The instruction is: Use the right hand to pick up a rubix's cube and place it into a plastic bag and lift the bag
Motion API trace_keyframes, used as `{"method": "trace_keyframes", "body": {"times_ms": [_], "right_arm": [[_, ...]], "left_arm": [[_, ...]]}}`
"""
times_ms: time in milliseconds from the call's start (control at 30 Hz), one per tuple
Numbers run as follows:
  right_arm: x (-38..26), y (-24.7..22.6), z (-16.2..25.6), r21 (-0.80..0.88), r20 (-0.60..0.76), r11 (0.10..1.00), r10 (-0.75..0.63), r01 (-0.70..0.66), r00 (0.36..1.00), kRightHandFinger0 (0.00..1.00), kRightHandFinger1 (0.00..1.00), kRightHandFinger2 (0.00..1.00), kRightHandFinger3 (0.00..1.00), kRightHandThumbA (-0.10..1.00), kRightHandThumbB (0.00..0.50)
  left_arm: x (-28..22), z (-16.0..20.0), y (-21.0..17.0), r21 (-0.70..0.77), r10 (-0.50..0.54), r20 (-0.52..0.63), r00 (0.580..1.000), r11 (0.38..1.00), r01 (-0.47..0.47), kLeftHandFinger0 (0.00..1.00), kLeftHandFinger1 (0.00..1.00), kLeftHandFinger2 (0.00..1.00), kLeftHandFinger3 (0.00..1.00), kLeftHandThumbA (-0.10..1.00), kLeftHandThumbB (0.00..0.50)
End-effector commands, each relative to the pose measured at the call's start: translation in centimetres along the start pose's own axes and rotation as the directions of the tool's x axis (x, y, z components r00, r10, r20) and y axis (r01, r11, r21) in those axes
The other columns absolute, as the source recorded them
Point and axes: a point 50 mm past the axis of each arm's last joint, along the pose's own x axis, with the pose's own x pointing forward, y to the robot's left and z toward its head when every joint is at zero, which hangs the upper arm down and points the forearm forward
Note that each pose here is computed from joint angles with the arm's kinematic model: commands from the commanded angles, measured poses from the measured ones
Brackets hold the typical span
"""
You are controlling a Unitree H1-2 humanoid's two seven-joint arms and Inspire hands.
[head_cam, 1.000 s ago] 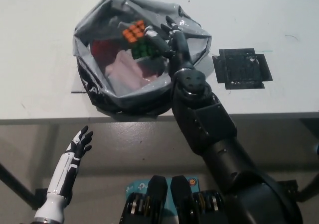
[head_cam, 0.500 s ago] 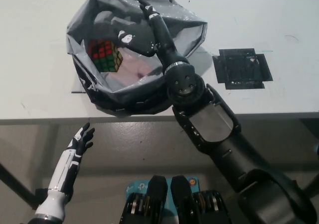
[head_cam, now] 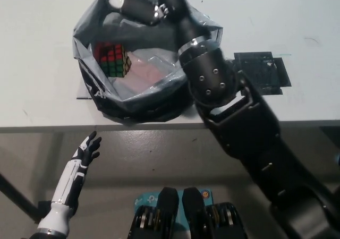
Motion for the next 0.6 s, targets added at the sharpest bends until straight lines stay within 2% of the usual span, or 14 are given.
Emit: {"method": "trace_keyframes", "body": {"times_ms": [0,33,67,100,167,233,400,467,567], "right_arm": [[1.0,-3.8,2.4,-0.198,0.111,0.979,-0.022,0.044,0.994,1.00,1.00,1.00,1.00,0.61,0.338],[0.9,-4.0,2.1,-0.205,0.097,0.978,-0.016,0.035,0.995,1.00,1.00,1.00,1.00,0.62,0.350],[0.8,-4.4,0.9,-0.257,0.051,0.967,0.007,0.006,0.999,1.00,1.00,1.00,1.00,0.66,0.385],[0.8,-4.6,0.4,-0.278,0.031,0.960,0.015,-0.006,0.999,1.00,1.00,1.00,1.00,0.67,0.389],[0.7,-4.9,-1.1,-0.344,-0.053,0.938,0.022,-0.039,0.998,1.00,1.00,1.00,1.00,0.68,0.442],[0.6,-5.5,-2.8,-0.398,-0.124,0.915,0.014,-0.062,0.992,1.00,1.00,1.00,1.00,0.63,0.453],[0.4,-6.8,-7.6,-0.479,-0.300,0.862,0.016,-0.165,0.954,1.00,1.00,1.00,1.00,0.67,0.483],[0.5,-7.2,-8.8,-0.482,-0.334,0.856,0.019,-0.188,0.942,1.00,1.00,1.00,1.00,0.66,0.500],[0.7,-7.8,-10.6,-0.480,-0.414,0.842,0.032,-0.247,0.910,1.00,1.00,1.00,1.00,0.63,0.498]], "left_arm": [[0.1,1.0,0.6,0.019,-0.022,0.060,0.998,1.000,0.021,1.00,1.00,1.00,1.00,1.00,0.172],[0.1,1.0,0.6,0.017,-0.023,0.059,0.998,1.000,0.022,1.00,1.00,1.00,1.00,1.00,0.171],[0.1,1.0,0.5,0.018,-0.026,0.061,0.998,1.000,0.025,1.00,1.00,1.00,1.00,1.00,0.169],[0.1,0.9,0.4,0.019,-0.026,0.062,0.998,1.000,0.025,1.00,1.00,1.00,1.00,1.00,0.169],[0.0,0.9,0.4,0.021,-0.026,0.061,0.998,0.999,0.024,1.00,1.00,1.00,1.00,1.00,0.177],[0.0,0.9,0.4,0.009,-0.025,0.058,0.998,1.000,0.025,1.00,1.00,1.00,1.00,1.00,0.188],[0.0,1.0,0.4,0.019,-0.025,0.055,0.998,1.000,0.024,1.00,1.00,1.00,1.00,1.00,0.187],[0.1,1.0,0.4,0.018,-0.025,0.056,0.998,1.000,0.024,1.00,1.00,1.00,1.00,1.00,0.175],[0.0,1.0,0.5,0.015,-0.022,0.059,0.998,1.000,0.021,1.00,1.00,1.00,1.00,1.00,0.169]]}}
